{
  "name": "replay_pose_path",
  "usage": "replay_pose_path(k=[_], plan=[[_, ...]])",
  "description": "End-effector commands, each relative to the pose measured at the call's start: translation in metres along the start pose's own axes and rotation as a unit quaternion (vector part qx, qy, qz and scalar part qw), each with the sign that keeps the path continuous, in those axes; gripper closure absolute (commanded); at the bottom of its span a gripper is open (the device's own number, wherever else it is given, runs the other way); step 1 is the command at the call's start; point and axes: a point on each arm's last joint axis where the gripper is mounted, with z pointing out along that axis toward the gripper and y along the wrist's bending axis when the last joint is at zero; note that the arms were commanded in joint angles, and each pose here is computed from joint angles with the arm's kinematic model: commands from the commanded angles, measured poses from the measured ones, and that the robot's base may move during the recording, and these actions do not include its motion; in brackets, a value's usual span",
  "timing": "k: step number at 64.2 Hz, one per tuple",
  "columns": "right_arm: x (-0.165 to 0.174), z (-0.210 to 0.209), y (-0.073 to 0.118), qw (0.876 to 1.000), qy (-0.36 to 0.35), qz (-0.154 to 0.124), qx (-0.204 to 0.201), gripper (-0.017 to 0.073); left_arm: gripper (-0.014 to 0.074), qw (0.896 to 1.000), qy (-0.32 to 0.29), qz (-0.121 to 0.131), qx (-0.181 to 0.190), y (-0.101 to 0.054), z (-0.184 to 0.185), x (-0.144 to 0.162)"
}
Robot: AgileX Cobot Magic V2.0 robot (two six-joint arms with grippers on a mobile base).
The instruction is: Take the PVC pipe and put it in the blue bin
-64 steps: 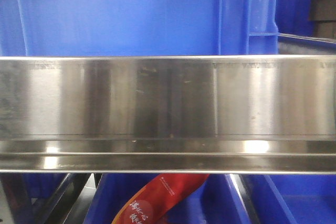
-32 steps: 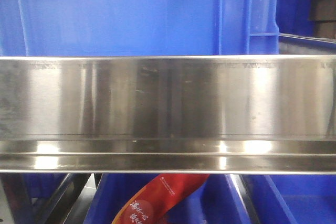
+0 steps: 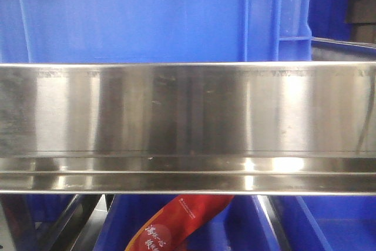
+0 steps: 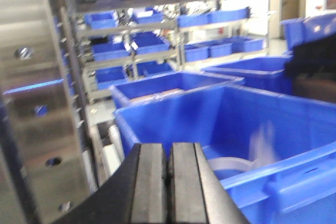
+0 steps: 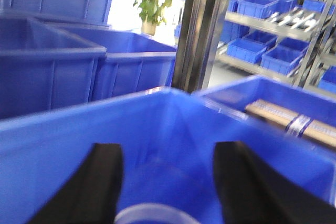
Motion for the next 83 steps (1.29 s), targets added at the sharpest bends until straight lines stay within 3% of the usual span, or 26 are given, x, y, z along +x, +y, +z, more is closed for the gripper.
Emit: replay_pose_path(k=[1,12,18,23,35,45,51,59,69,83], plan=[[-0.008,-0.001,0.000,1.000,-0.020,-0.009,0.004,0.0291,0.0704,1.000,-0.004,-0.006,-0.005,0.001,-0.002,-0.001],[-0.011,-0.006,-0.001,1.000,-0.022,-0.009,0.003,0.0448,0.0704,1.000,-0.004,-0.006,-0.006,0.001,-0.002,-0.001],[-0.016,-0.013,-0.001,1.000,-0.026,-0.010,0.002,0.0602,0.0704,1.000,-0.003,-0.006,-0.006,0.001,-0.002,-0.001],[-0.022,-0.023,-0.001,0.999,-0.024,-0.033,-0.001,0.0731,0.0704,1.000,-0.003,-0.006,-0.006,0.001,-0.002,-0.001],[-0.039,-0.056,-0.003,0.998,-0.043,-0.053,0.001,0.0722,0.0704,1.000,0.009,-0.005,-0.005,0.000,-0.002,0.008],[-0.053,-0.091,-0.005,0.996,-0.077,-0.053,0.007,0.0722,0.0704,1.000,0.012,-0.009,-0.007,-0.001,-0.007,0.020],[-0.061,-0.114,-0.005,0.995,-0.085,-0.055,0.006,0.0722,0.0704,0.999,0.008,-0.027,-0.022,0.000,-0.014,0.024],[-0.067,-0.140,-0.005,0.994,-0.092,-0.061,0.005,0.0722,0.0704,0.998,-0.003,-0.027,-0.048,0.003,-0.025,0.027],[-0.067,-0.164,-0.006,0.993,-0.065,-0.094,0.010,0.0722,0.0704,0.996,0.002,-0.031,-0.079,0.003,-0.039,0.037],[-0.060,-0.196,-0.013,0.993,-0.057,-0.086,0.050,0.0722,0.0704,0.995,0.015,-0.042,-0.093,0.000,-0.062,0.052]])
